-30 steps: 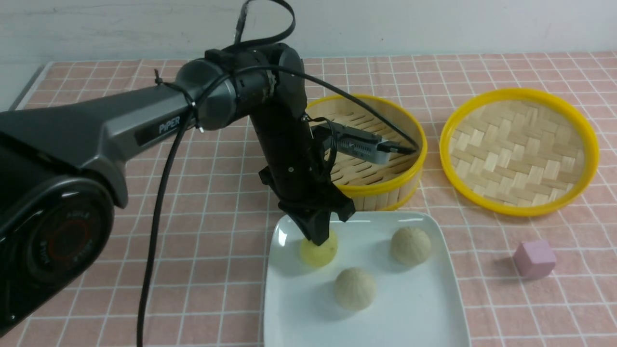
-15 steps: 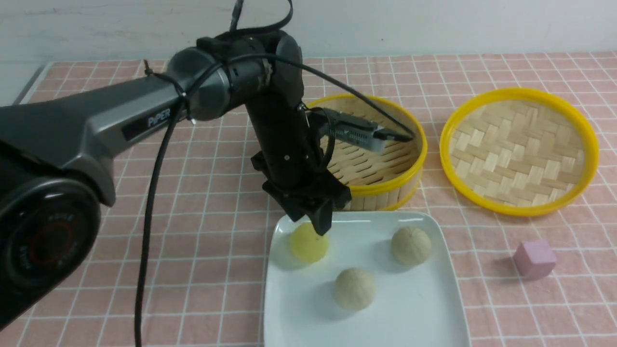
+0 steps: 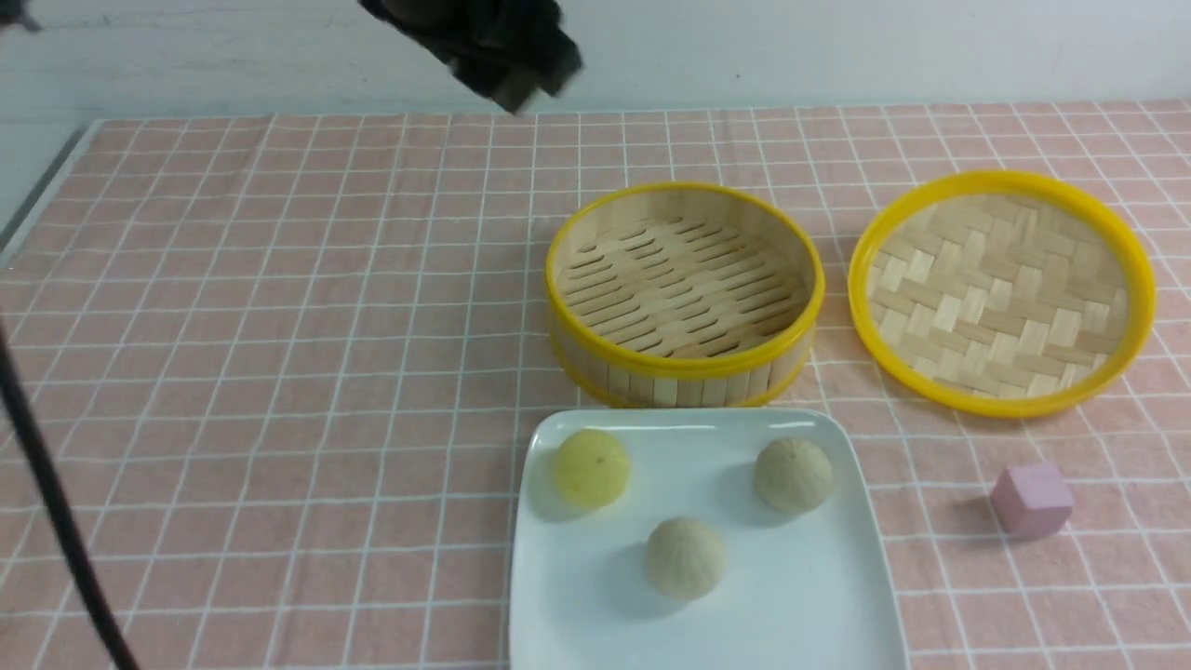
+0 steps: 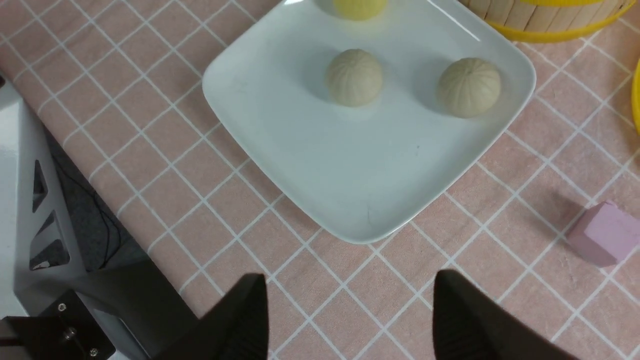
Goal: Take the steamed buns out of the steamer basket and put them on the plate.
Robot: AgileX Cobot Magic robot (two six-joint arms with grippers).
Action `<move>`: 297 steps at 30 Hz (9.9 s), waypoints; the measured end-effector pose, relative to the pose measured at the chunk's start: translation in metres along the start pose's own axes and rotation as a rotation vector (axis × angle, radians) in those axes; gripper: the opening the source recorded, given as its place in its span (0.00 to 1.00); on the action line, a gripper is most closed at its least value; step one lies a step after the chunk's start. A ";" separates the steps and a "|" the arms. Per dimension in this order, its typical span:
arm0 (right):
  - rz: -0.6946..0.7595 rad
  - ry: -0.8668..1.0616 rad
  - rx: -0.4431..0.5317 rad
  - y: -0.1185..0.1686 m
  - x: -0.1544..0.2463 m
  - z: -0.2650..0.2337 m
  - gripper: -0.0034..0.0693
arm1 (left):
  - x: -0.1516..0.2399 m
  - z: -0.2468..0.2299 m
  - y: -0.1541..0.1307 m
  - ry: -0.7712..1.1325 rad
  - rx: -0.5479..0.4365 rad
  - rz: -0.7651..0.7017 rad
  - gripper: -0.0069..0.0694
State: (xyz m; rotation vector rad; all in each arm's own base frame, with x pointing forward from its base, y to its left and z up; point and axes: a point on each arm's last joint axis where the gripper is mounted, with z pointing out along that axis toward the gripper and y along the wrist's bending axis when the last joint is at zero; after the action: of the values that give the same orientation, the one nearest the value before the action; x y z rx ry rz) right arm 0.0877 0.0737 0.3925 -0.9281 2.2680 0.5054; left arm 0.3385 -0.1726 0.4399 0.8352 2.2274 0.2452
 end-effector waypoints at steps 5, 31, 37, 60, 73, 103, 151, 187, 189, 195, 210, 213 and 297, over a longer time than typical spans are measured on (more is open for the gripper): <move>-0.041 -0.123 0.046 -0.004 -0.011 -0.001 0.65 | 0.005 -0.023 0.025 -0.019 -0.213 -0.111 0.65; -0.003 -0.669 0.669 0.010 0.092 -0.120 0.65 | 0.005 -0.057 0.037 -0.148 -0.250 -0.241 0.65; 0.013 -0.619 0.615 0.007 0.127 -0.079 0.65 | 0.005 -0.057 0.037 -0.154 -0.247 -0.252 0.65; 0.022 -0.571 0.515 -0.017 0.157 0.029 0.65 | 0.006 -0.057 0.035 -0.140 -0.226 -0.275 0.62; 0.053 -0.570 0.464 -0.017 0.160 0.044 0.65 | 0.005 -0.057 0.035 -0.161 -0.223 -0.304 0.56; 0.054 -0.574 0.461 -0.017 0.160 0.044 0.65 | -0.016 -0.012 0.002 -0.203 0.061 -0.512 0.43; 0.054 -0.573 0.462 -0.017 0.160 0.044 0.65 | 0.379 -0.035 -0.064 -0.408 -0.440 -0.805 0.43; 0.054 -0.573 0.462 -0.017 0.160 0.044 0.65 | 0.425 -0.027 -0.098 -0.520 -0.443 -1.137 0.43; 0.054 -0.573 0.461 -0.017 0.160 0.044 0.65 | 0.428 -0.026 -0.099 -0.489 -0.454 -1.149 0.43; 0.054 -0.573 0.461 -0.017 0.160 0.044 0.65 | 0.429 -0.026 -0.099 -0.476 -0.459 -1.149 0.43; 0.054 -0.573 0.461 -0.017 0.160 0.044 0.65 | 0.429 -0.026 -0.099 -0.476 -0.459 -1.148 0.40; 0.054 -0.573 0.461 -0.017 0.160 0.044 0.65 | 0.429 -0.026 -0.099 -0.475 -0.460 -1.145 0.39; 0.054 -0.573 0.466 -0.017 0.160 0.044 0.65 | 0.416 -0.021 -0.112 -0.440 -0.306 -0.835 0.40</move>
State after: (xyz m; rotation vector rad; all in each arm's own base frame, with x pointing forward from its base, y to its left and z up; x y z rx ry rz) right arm 0.0292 0.0083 0.2505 -0.4168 1.7717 0.2070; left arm 0.0519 0.0064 0.1717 -0.2212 1.8636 -0.0102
